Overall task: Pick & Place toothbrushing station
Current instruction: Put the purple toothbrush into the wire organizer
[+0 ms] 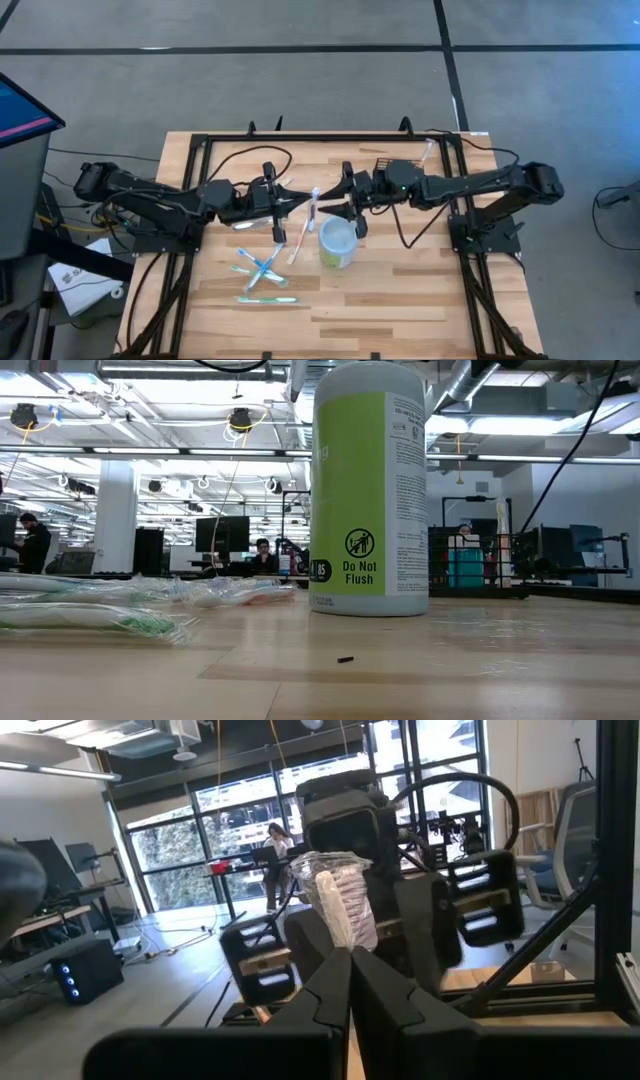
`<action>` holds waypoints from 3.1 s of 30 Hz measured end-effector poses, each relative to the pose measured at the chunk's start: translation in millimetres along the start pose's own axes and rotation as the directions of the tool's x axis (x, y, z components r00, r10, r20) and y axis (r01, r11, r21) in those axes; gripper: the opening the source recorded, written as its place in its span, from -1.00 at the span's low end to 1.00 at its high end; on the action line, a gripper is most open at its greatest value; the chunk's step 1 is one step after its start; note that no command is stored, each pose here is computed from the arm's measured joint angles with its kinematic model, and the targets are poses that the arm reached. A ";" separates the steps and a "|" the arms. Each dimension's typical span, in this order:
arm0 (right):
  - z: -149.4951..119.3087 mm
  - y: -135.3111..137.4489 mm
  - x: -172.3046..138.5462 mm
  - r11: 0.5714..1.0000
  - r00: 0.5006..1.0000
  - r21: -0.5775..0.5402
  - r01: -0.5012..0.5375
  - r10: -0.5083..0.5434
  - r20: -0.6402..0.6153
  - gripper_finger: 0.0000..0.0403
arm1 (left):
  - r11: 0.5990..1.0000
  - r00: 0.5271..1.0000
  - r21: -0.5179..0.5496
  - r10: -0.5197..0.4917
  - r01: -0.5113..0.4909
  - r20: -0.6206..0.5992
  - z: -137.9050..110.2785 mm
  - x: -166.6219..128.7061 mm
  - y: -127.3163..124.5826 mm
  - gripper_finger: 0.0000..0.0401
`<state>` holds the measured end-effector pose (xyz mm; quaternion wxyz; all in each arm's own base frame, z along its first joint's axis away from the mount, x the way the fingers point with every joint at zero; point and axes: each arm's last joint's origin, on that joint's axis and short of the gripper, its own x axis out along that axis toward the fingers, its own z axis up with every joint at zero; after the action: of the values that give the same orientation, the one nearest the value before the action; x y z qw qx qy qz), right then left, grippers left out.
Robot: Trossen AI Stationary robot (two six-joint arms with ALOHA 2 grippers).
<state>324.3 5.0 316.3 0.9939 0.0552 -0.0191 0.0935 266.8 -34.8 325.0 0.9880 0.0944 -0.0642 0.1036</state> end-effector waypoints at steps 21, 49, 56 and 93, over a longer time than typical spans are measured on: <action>-11.8 -9.1 11.4 1.000 1.000 0.012 0.017 -0.017 0.022 -0.47 | 1.000 1.000 -0.002 -0.001 0.001 0.006 -0.7 0.8 -0.8 -1.00; -8.9 -12.9 8.7 1.000 0.999 0.002 0.030 -0.030 0.023 -1.00 | 0.997 0.997 0.002 0.076 -0.076 -0.020 -1.8 0.7 1.2 -0.92; -3.0 -15.5 -0.3 0.999 0.999 0.000 0.050 -0.050 -0.012 -0.99 | 0.997 0.996 0.012 0.077 -0.077 -0.042 -4.0 0.4 1.0 -0.91; -9.8 -5.0 -121.5 0.780 0.769 -0.104 0.618 -0.626 -0.128 -1.00 | 0.998 0.989 0.003 0.059 -0.059 -0.139 -4.0 -12.1 1.7 -0.92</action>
<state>206.3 -21.1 300.1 0.9683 0.0234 0.0751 -0.2371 255.1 -34.7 319.6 0.9867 0.0847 0.0020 0.1390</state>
